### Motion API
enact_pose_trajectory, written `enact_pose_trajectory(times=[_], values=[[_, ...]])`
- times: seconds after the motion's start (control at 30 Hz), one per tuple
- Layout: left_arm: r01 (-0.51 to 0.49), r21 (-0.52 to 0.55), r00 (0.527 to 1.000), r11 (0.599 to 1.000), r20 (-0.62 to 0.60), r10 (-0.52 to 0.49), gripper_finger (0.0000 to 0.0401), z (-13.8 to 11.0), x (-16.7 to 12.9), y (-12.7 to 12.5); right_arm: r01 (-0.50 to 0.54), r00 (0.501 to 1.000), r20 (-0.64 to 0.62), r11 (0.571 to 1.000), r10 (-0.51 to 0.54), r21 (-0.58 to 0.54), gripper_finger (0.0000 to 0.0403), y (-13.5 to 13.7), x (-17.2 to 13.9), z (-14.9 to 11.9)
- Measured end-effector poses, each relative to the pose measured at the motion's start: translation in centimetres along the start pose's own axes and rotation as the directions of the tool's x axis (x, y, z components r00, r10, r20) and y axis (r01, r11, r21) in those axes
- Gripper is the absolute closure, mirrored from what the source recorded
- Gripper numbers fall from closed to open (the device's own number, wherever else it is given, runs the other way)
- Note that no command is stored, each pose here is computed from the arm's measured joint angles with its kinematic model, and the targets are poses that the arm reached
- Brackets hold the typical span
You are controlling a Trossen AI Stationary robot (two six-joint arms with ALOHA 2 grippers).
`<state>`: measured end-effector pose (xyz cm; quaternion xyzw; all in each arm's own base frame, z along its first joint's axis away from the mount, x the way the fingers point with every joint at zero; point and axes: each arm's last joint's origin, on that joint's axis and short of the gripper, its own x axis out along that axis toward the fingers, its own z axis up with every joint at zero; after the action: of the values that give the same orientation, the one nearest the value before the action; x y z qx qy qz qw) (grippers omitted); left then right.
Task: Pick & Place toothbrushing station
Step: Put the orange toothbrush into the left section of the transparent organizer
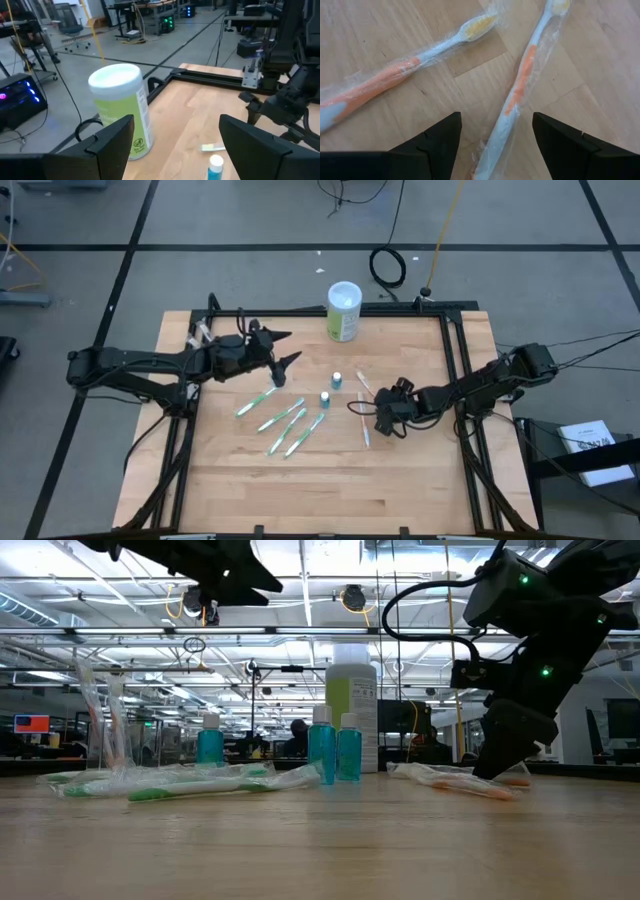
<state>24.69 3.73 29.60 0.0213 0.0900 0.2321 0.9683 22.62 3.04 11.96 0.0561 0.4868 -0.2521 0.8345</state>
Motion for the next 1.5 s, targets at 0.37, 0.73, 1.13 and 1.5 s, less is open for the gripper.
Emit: enact_pose_trajectory(times=[0.37,0.73,1.13,1.5], values=[[0.019,-0.056,0.975,0.998,-0.219,-0.030,0.0103,-0.8,-5.2,1.1,-0.032,0.997,-0.074,0.999,0.031,-0.007,0.0199,-0.8,0.4,0.0],[0.115,-0.138,0.990,0.984,-0.065,-0.124,0.0103,-3.6,-10.5,1.9,-0.017,0.993,-0.121,0.999,0.011,-0.045,0.0199,-1.5,0.7,-0.1],[0.174,-0.190,0.985,0.966,0.034,-0.171,0.0103,-7.0,-12.9,2.9,-0.013,0.977,-0.212,0.999,0.023,0.050,0.0202,-3.1,1.8,-2.5],[0.169,-0.181,0.985,0.969,0.009,-0.171,0.0102,-7.6,-12.7,2.8,-0.027,0.983,-0.181,0.998,0.037,0.056,0.0230,-3.0,2.0,-2.3]])
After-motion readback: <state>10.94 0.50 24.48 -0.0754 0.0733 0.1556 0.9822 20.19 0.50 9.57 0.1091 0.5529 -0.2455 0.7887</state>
